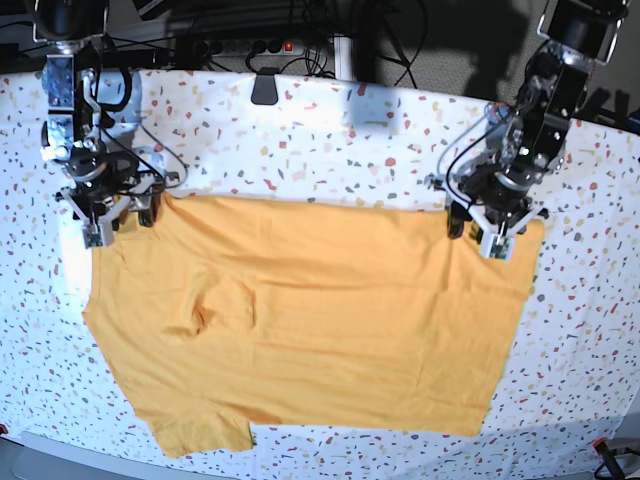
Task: Fold the T-shirt properly
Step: 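Pull the held shirt edge with both grippers to spread it flat, then lower the shirt edge and open both grippers to release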
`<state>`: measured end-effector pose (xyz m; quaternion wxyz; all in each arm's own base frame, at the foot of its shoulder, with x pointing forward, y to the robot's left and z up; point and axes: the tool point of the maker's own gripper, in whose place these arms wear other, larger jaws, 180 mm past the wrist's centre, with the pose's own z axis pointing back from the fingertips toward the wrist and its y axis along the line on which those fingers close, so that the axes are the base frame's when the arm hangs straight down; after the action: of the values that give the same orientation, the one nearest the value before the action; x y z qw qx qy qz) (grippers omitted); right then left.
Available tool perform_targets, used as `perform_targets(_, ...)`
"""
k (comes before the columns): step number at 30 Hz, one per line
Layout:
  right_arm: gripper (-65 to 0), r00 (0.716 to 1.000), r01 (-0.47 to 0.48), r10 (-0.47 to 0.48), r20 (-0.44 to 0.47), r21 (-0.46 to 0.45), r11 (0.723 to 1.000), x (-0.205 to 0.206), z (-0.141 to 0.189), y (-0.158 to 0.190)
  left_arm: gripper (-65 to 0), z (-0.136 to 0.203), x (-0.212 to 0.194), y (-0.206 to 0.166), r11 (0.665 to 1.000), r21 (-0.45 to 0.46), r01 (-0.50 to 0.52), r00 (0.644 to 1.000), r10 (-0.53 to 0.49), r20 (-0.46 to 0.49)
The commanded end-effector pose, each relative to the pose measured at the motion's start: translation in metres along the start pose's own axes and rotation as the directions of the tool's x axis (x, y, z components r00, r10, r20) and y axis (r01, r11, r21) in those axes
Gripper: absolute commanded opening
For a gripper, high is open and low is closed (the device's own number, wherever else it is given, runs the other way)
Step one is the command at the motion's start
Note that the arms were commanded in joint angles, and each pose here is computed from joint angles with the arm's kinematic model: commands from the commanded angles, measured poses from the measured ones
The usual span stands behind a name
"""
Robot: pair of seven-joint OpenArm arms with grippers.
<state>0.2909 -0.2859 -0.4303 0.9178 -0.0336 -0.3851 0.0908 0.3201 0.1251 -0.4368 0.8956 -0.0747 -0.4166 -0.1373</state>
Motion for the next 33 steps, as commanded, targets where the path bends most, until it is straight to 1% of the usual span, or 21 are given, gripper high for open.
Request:
perform_targets(1,-29.4,0.994,-0.052,0.05,-0.102,-0.016,0.999,-0.023,0.007,-0.008,-38.7,0.006,-0.015,0.003,1.0,0.012,0.02,0.998,-0.019,-0.062)
perform_targets(4,-29.4,0.991,-0.073,0.075,-0.11,0.016,0.997,-0.032,0.02,-0.002,-38.7,0.019,-0.019,-0.007,0.999,0.004,0.041,0.997,-0.04,-0.062)
perform_targets(8,-29.4,0.989,-0.059,0.066,-0.131,0.058,0.997,-0.045,0.039,0.013,-38.7,0.034,-0.032,-0.023,0.999,-0.03,0.042,0.991,-0.045,-0.124)
perform_targets(11,-29.4,0.984,-0.076,0.088,-0.156,0.084,0.994,-0.058,0.054,0.023,-38.7,0.045,-0.042,-0.033,0.998,-0.05,0.041,0.984,-0.049,-0.168)
perform_targets(13,-29.4,0.98,-0.086,0.102,-0.169,0.1,0.991,-0.067,0.064,0.03,-38.7,0.052,-0.05,-0.039,0.997,-0.061,0.04,0.976,-0.052,-0.209)
perform_targets(17,-29.4,0.972,-0.101,0.124,-0.197,0.123,0.987,-0.083,0.079,0.04,-38.7,0.068,-0.07,-0.049,0.996,-0.083,0.04,0.945,-0.064,-0.319)
perform_targets(19,-29.4,0.969,-0.102,0.127,-0.21,0.127,0.987,-0.089,0.085,0.041,-38.7,0.074,-0.072,-0.054,0.995,-0.093,0.038,0.942,-0.067,-0.329)
perform_targets(24,-29.4,0.966,-0.103,0.122,-0.226,0.092,0.99,-0.095,0.099,0.028,-38.7,0.087,-0.077,-0.067,0.993,-0.117,0.029,0.943,-0.066,-0.328)
perform_targets(29,-29.4,0.967,-0.115,0.119,-0.226,0.032,0.993,-0.091,0.113,-0.002,-38.7,0.092,-0.076,-0.071,0.992,-0.124,0.032,0.946,-0.071,-0.316)
perform_targets(33,-29.4,0.969,-0.14,0.131,-0.21,-0.027,0.99,-0.079,0.118,-0.031,-38.7,0.092,-0.076,-0.071,0.992,-0.124,0.032,0.946,-0.071,-0.316)
